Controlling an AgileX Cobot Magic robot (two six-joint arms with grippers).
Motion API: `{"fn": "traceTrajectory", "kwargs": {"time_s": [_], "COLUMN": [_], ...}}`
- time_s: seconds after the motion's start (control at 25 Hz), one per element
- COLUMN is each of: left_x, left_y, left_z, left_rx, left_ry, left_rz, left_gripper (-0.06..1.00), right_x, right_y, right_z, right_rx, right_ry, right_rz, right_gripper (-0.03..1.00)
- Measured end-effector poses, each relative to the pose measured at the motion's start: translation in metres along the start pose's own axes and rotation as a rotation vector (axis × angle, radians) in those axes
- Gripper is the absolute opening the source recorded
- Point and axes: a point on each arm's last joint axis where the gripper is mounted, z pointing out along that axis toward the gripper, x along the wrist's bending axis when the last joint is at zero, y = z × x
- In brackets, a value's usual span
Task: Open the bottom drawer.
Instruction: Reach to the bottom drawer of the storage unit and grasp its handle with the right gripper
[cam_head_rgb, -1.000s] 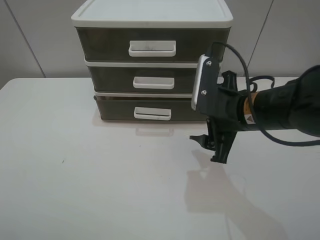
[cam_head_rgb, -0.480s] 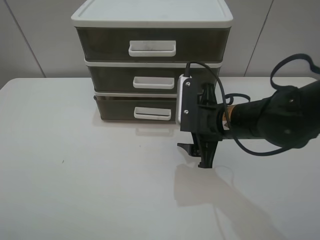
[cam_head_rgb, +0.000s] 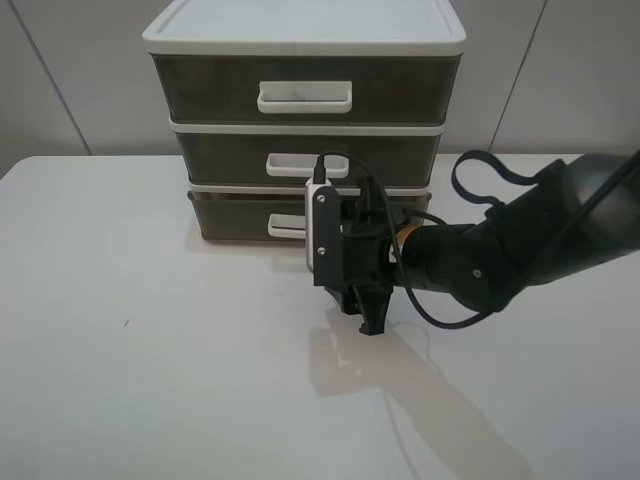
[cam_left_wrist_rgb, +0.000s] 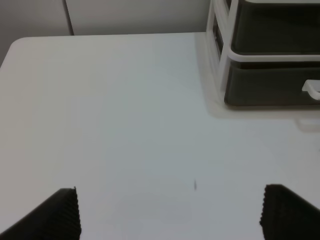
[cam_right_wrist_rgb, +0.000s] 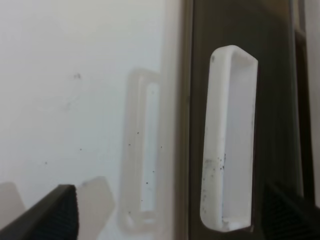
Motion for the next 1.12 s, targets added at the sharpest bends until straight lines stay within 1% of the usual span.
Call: {"fn": "traceTrajectory", "kwargs": {"time_s": [0.32,0.6,0.92,1.12], "left_x": [0.000,0.000,0.000,0.000], "left_y": [0.000,0.000,0.000,0.000], "left_z": [0.000,0.000,0.000,0.000], "left_rx": [0.000,0.000,0.000,0.000], "left_ry": [0.000,0.000,0.000,-0.005], "left_rz": [0.000,0.000,0.000,-0.003], "left_gripper": [0.74,0.74,0.74,0.74], "right_x": [-0.006,0.004,0.005,-0.001], "right_y": [0.002,-0.004,-0.005,-0.002], "right_z": [0.014,0.023,0.026,0.031], "right_rx": [-0.012,0.006,0.007,-0.004], "right_ry": [-0.067,-0.039,-0.066,-0.086], "right_rz": [0.017,0.019,0.030,0.030], "right_gripper": [0.73,0.73,0.73,0.73]}}
